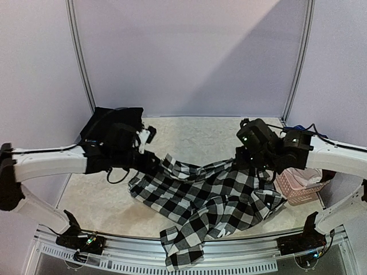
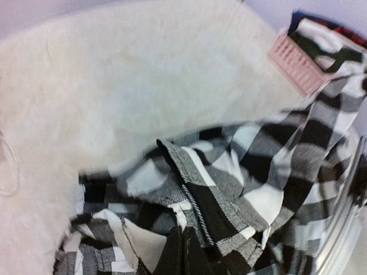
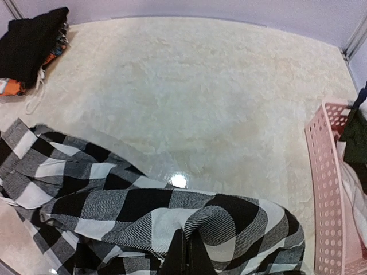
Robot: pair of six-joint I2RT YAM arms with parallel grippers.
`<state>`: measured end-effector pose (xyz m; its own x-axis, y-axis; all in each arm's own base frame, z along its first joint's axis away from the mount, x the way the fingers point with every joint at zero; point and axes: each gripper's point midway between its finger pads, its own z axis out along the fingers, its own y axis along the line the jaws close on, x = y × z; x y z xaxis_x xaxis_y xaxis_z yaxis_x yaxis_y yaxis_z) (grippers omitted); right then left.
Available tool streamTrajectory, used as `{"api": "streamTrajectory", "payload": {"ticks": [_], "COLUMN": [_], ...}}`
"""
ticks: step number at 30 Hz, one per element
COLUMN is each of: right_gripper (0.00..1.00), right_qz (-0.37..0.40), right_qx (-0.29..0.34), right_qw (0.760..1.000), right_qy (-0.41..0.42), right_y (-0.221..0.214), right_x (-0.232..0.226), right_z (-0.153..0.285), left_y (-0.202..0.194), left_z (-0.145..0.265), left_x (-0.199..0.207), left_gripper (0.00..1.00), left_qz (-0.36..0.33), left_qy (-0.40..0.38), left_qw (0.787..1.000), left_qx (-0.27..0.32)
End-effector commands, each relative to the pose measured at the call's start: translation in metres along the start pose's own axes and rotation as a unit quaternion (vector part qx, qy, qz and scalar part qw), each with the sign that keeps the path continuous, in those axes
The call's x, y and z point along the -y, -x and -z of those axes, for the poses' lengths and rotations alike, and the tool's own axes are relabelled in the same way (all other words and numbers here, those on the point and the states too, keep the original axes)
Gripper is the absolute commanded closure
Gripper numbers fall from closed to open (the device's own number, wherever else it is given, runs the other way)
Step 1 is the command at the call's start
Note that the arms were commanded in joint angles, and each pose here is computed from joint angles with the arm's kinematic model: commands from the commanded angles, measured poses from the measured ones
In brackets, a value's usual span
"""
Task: Fold and stack the mixed laundry pile
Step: Pick up the crumpled shirt from the center of the board, then flatten out the crumpled shirt at the center of the board.
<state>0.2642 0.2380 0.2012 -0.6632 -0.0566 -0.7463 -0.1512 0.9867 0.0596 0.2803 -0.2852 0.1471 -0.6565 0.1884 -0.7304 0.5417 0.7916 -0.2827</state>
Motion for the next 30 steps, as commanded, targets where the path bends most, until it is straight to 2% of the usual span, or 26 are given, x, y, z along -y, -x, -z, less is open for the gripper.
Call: {"api": "streamTrajectory", "payload": {"ticks": [1,8,18,24,27,30], "right_gripper": [1.00,1.00,1.00,1.00,1.00,1.00], "right_qz": [0.005,0.011,0.033,0.022,-0.001,-0.009], "right_qx": [0.071,0.133,0.207,0.238,0.265,0.309], "right_qw": [0.997,0.984,0.963,0.966,0.963,0.950], "right_qy": [0.043,0.121,0.167,0.096,0.039,-0.050], "right_y": [0.057,0.116,0.177,0.203,0.215,0.232], "right_x": [-0.001,-0.018,-0.033,-0.023,-0.020,-0.017], "right_z": [0.052,0.114,0.184,0.194,0.180,0.150], "left_y": [0.060,0.117,0.163,0.178,0.172,0.167], "left_z": [0.084,0.185,0.254,0.267,0.250,0.217], "left_x": [0.012,0.023,0.041,0.042,0.029,0.003], "left_gripper": [1.00,1.00,1.00,1.00,1.00,1.00], "left_qz": [-0.007,-0.008,-0.020,-0.026,-0.019,-0.010], "left_qy": [0.015,0.017,0.001,0.011,0.040,0.104], "left_qw": [0.995,0.979,0.962,0.957,0.957,0.954], "left_qx": [0.097,0.202,0.272,0.288,0.288,0.282]}}
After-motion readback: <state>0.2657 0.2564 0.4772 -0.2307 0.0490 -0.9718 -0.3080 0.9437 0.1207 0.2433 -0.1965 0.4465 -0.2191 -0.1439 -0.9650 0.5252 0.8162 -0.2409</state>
